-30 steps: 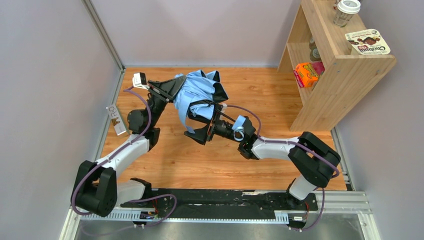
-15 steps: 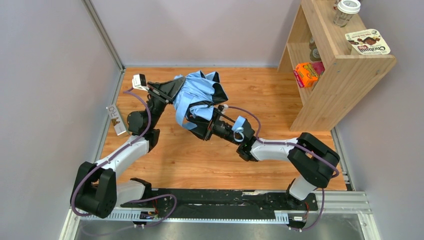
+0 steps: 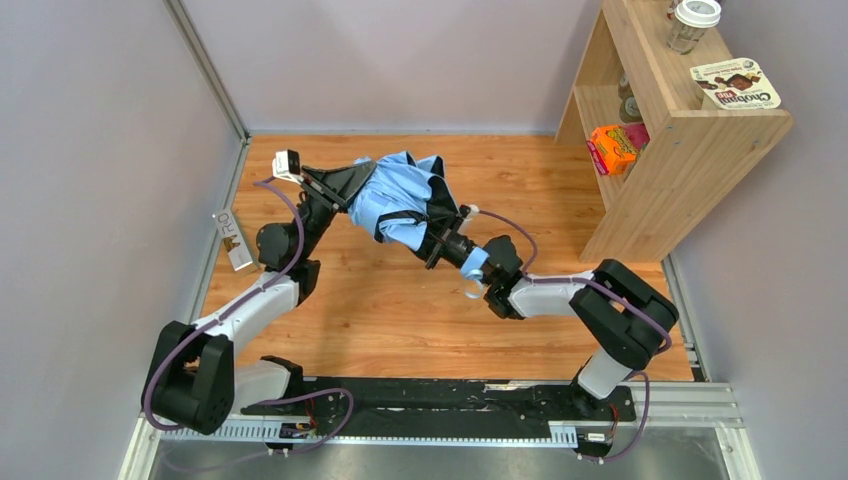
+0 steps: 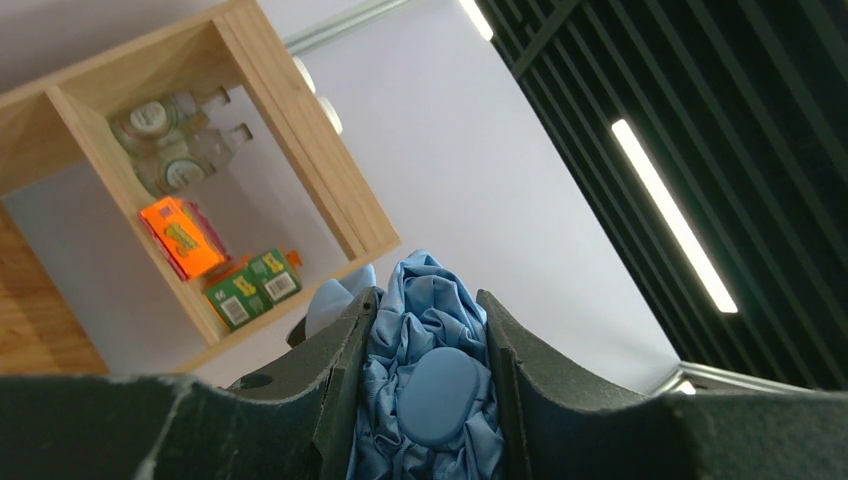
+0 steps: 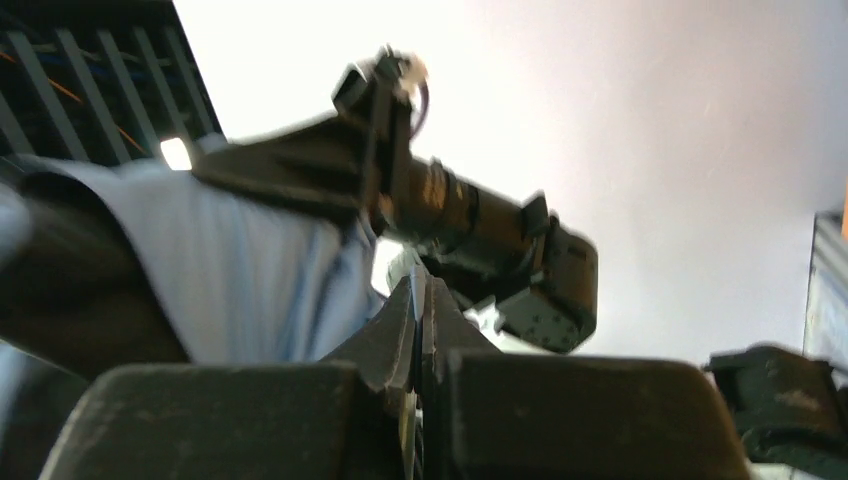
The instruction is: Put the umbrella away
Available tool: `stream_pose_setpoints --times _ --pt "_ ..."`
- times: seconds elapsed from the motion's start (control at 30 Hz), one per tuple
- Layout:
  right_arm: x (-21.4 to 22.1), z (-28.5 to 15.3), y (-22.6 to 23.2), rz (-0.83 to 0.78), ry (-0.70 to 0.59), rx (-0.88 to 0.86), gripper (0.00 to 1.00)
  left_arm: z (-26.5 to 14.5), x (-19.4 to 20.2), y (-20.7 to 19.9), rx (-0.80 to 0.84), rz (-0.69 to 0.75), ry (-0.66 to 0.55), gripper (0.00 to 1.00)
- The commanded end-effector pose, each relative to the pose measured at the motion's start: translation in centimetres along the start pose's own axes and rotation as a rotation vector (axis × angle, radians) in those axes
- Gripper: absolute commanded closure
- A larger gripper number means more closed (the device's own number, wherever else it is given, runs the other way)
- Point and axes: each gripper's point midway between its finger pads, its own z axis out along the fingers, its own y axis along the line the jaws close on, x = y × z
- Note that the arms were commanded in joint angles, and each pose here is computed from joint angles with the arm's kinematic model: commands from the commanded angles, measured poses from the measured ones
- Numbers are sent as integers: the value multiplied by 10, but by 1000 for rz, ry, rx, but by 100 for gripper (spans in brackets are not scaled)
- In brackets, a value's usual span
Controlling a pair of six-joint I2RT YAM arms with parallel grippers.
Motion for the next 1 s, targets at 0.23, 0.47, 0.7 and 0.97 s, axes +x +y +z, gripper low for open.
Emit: stream_pose_setpoints --times 0.23,0.47,0.7,0.97 --pt "-53 -37 76 -171 -38 -252 100 -51 64 -2 0 -178 320 100" --pt "-42 -46 98 -368 -25 -289 100 -79 83 33 -215 -138 392 100" --pt "-17 -42 105 -522 33 -302 100 -111 97 72 -383 -52 468 100" --pt "17 -44 133 -786 39 -241 100 -135 102 85 -438 115 521 100"
